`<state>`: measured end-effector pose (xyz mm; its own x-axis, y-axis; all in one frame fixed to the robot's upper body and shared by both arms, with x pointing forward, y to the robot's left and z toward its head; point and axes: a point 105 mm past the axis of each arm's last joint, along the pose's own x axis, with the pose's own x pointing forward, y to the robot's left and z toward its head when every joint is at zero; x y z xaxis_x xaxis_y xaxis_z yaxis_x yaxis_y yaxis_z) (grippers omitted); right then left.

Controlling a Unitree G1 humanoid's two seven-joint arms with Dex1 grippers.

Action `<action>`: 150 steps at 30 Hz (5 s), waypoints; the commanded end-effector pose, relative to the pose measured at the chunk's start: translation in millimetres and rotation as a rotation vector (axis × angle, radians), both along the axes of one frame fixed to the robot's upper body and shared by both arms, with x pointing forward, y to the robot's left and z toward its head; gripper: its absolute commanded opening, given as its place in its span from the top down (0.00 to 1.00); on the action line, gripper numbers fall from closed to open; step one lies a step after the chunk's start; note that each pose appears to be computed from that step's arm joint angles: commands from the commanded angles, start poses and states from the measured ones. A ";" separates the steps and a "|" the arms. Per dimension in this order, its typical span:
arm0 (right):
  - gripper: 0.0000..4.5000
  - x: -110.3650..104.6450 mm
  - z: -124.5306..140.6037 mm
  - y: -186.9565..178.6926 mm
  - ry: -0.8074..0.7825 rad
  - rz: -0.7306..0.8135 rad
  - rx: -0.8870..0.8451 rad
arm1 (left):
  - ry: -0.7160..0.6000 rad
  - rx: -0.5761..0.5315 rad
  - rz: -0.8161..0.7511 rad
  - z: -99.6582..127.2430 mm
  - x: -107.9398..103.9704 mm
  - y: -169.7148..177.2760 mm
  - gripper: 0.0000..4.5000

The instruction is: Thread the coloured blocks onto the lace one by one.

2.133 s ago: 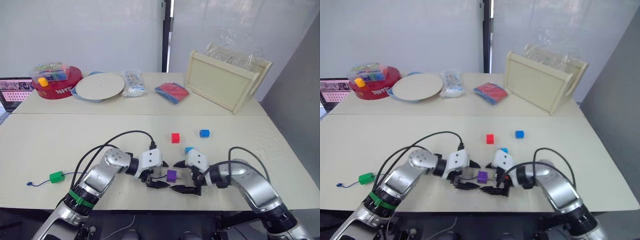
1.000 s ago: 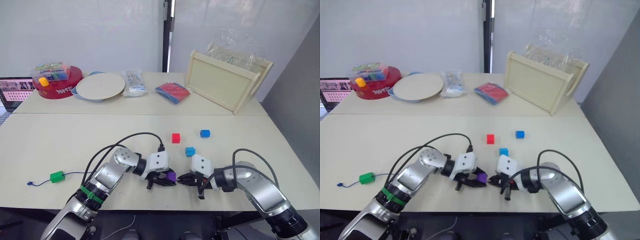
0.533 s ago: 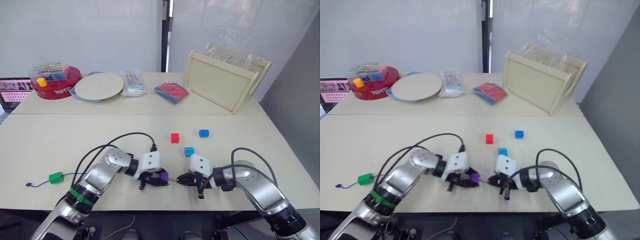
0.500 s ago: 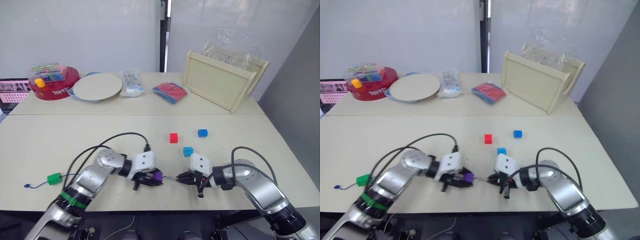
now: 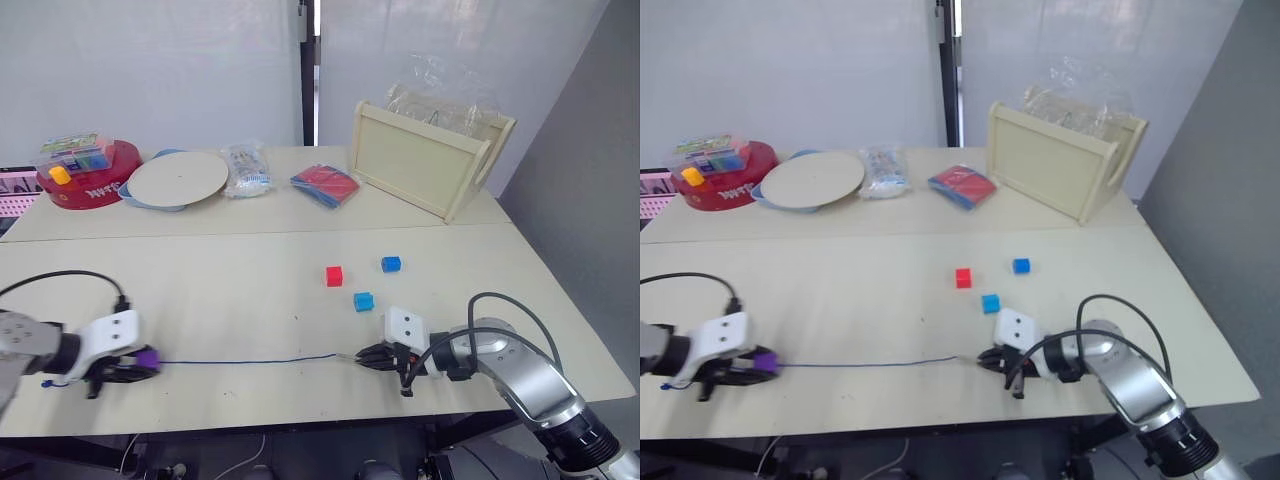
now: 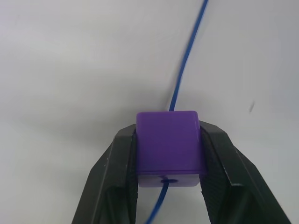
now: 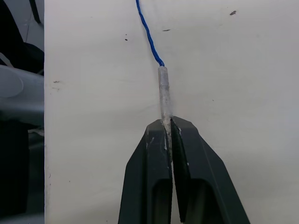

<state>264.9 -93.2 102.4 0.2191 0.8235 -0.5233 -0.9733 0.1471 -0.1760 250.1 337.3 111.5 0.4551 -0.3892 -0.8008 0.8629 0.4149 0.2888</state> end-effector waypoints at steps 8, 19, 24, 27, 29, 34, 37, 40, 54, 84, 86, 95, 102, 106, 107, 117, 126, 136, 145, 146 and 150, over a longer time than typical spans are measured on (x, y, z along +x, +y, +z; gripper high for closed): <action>1.00 2.5 11.0 8.8 -0.038 0.046 0.029 | -0.152 -0.151 -0.011 40.5 24.1 -34.8 0.22; 1.00 6.8 10.7 20.2 -0.046 0.050 0.034 | -0.073 -0.508 -0.368 43.9 17.1 -201.7 0.15; 1.00 5.2 12.0 24.4 -0.051 0.058 0.033 | -0.093 -0.551 -0.428 17.6 25.1 -245.4 0.15; 1.00 4.8 13.4 24.5 -0.054 0.056 0.034 | -0.091 -0.579 -0.436 4.1 31.9 -255.6 0.15; 1.00 4.5 14.0 24.3 -0.054 0.055 0.034 | -0.078 -0.571 -0.447 -4.6 33.3 -256.3 0.15; 1.00 3.2 14.0 23.9 -0.052 0.054 0.034 | -0.066 -0.602 -0.469 -6.0 33.1 -260.5 0.27; 1.00 3.8 14.5 24.2 -0.052 0.051 0.036 | -0.067 -0.612 -0.470 -5.7 35.3 -263.4 0.48; 1.00 3.9 14.5 24.4 -0.050 0.050 0.037 | -0.067 -0.626 -0.468 -4.9 36.9 -265.8 0.70; 1.00 -0.6 9.3 23.3 -0.025 0.065 0.017 | -0.059 -0.666 -0.467 -0.2 34.5 -269.3 0.99; 0.16 113.6 44.6 -72.7 -0.213 -1.189 0.450 | -0.026 -0.660 -0.463 -3.8 28.8 -266.0 1.00; 0.16 122.5 43.1 -69.3 -0.220 -1.203 0.441 | -0.029 -0.661 -0.460 -3.6 29.6 -266.2 1.00; 0.16 152.9 28.4 -65.3 -0.246 -1.285 0.413 | -0.035 -0.656 -0.453 -3.8 31.6 -263.7 1.00; 0.58 159.6 26.9 -63.8 -0.257 -1.294 0.445 | -0.037 -0.654 -0.447 -4.3 31.2 -262.0 1.00; 0.73 160.0 26.7 -65.1 -0.257 -1.296 0.455 | -0.037 -0.651 -0.445 -4.6 31.4 -261.3 1.00; 0.73 158.8 29.3 -65.5 -0.264 -1.292 0.470 | -0.039 -0.651 -0.444 -4.6 31.6 -261.1 1.00; 0.73 90.6 94.2 -67.1 -0.452 -1.196 0.675 | -0.039 -0.652 -0.438 -5.1 31.2 -259.2 1.00; 0.73 -10.9 59.0 -10.7 -0.241 -0.932 0.627 | -0.026 -0.674 -0.444 -6.5 34.6 -264.9 1.00; 0.73 -8.0 -10.6 -0.5 -0.072 -1.059 0.438 | -0.021 -0.678 -0.469 -4.3 35.6 -270.8 1.00; 0.34 -3.3 -11.7 -0.9 -0.006 -1.095 0.468 | -0.020 -0.667 -0.466 -4.1 36.4 -266.4 1.00; 0.27 -2.7 -4.5 -3.2 -0.025 -1.087 0.485 | -0.020 -0.667 -0.465 -4.0 36.4 -266.0 1.00; 0.01 -4.2 34.9 -9.9 -0.081 -0.955 0.550 | -0.020 -0.664 -0.457 -4.0 35.1 -262.4 1.00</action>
